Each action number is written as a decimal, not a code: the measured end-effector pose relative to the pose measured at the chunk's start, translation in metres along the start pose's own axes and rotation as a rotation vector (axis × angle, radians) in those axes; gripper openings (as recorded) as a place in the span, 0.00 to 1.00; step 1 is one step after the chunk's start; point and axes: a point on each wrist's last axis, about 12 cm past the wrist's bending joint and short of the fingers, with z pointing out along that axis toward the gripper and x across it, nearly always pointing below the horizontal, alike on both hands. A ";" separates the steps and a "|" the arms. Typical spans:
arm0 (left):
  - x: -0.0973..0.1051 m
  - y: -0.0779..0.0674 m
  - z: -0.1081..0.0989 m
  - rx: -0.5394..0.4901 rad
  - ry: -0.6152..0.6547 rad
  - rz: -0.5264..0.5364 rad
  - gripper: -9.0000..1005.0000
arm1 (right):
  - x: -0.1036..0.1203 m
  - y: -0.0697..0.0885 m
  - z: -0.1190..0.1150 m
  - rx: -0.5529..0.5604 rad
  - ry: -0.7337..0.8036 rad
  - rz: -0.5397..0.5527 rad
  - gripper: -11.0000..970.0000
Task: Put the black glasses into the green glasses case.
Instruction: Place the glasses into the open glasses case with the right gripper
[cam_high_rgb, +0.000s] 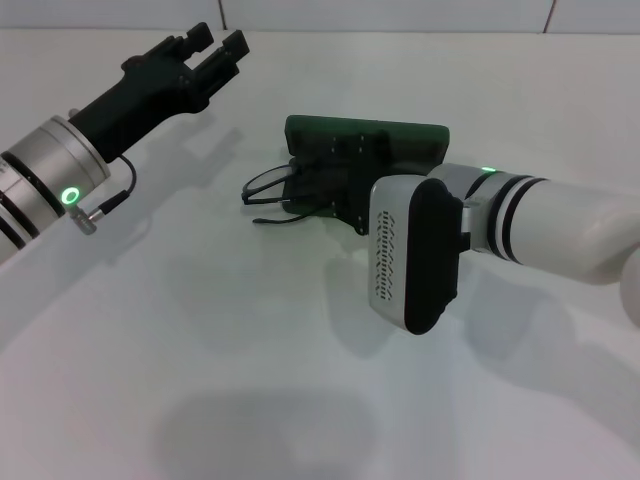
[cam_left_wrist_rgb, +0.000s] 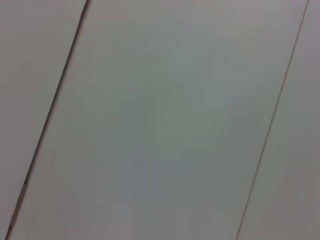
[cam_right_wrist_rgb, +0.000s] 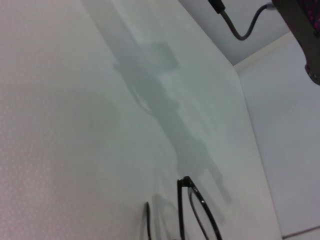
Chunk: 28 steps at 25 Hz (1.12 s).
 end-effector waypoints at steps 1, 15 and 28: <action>0.000 0.000 0.000 0.000 -0.001 0.000 0.62 | 0.000 0.000 0.000 0.003 0.000 -0.004 0.52; -0.002 -0.002 0.005 0.008 -0.006 0.003 0.62 | 0.006 -0.001 0.006 0.021 0.015 -0.071 0.36; -0.004 -0.001 0.011 0.005 -0.004 0.013 0.62 | 0.008 -0.009 0.013 0.018 0.028 -0.103 0.34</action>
